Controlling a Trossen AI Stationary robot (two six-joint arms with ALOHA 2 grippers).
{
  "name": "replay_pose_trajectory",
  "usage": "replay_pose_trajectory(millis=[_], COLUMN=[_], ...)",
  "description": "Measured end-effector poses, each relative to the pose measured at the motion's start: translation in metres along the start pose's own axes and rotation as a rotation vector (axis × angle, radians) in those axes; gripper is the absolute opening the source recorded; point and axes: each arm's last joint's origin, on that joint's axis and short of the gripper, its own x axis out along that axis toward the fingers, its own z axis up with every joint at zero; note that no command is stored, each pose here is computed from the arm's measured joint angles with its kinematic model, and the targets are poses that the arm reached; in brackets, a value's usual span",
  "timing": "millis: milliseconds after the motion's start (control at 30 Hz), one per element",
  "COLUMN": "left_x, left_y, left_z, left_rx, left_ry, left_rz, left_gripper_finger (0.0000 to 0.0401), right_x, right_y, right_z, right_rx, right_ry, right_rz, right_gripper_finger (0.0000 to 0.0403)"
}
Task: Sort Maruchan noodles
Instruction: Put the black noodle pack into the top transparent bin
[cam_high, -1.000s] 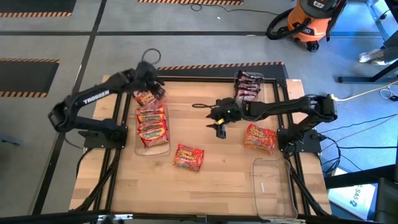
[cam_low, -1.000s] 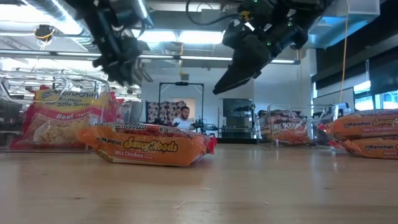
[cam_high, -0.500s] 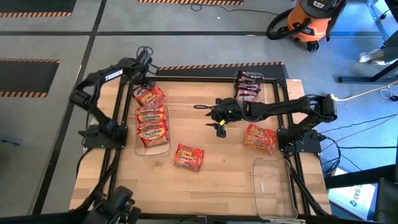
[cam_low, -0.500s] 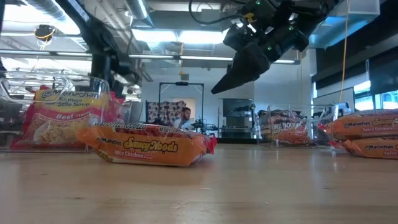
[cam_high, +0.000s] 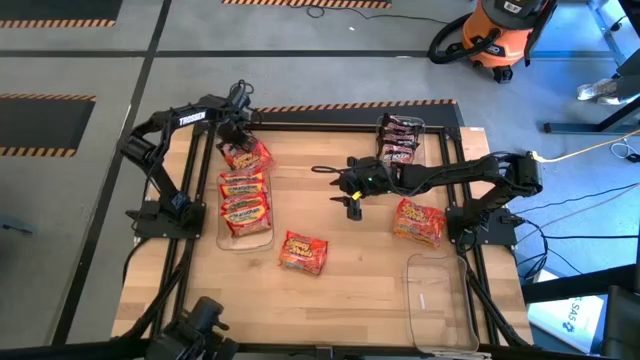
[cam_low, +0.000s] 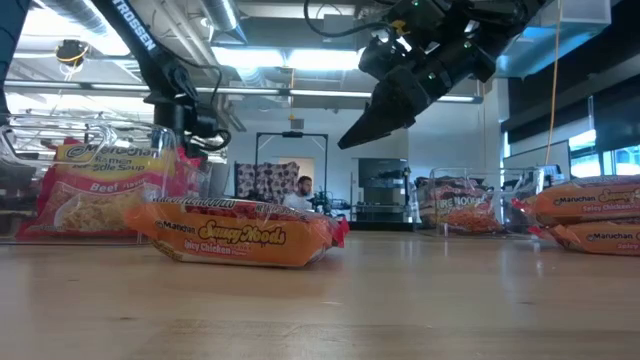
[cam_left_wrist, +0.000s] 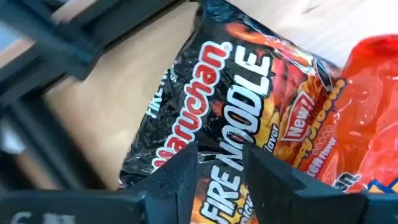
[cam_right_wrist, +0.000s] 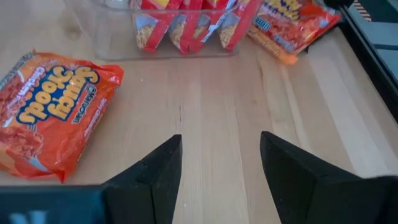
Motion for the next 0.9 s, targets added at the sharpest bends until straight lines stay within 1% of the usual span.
replay_pose_trajectory(millis=[233, 500, 700, 733, 767, 833, 900], left_x=[-0.002, -0.006, -0.009, -0.010, -0.011, -0.017, -0.024], left_y=[-0.016, -0.052, -0.075, -0.078, -0.081, -0.088, -0.096], left_z=[0.013, 0.021, 0.021, 0.021, 0.020, 0.021, 0.024], left_rx=[0.053, 0.150, 0.213, 0.222, 0.235, 0.268, 0.307], left_ry=[-0.137, -0.261, -0.297, -0.301, -0.294, -0.286, -0.295], left_rz=[-0.076, -0.145, -0.160, -0.187, -0.236, -0.363, -0.458], left_gripper_finger=[0.0122, 0.0122, 0.0122, 0.0122, 0.0122, 0.0122, 0.0122], right_x=[0.000, 0.000, 0.000, 0.000, 0.000, 0.000, 0.000], right_y=[0.000, 0.000, 0.001, 0.001, 0.001, 0.001, 0.001], right_z=[0.002, 0.001, 0.001, 0.001, 0.001, 0.001, 0.001], right_rx=[0.012, 0.016, 0.016, 0.016, 0.016, 0.016, 0.016], right_ry=[-0.016, -0.014, -0.006, -0.006, -0.006, -0.006, -0.006], right_rz=[-0.001, -0.001, 0.001, 0.001, 0.001, 0.001, 0.001], right_gripper_finger=[0.0193, 0.0193, 0.0193, 0.0193, 0.0193, 0.0193, 0.0193])
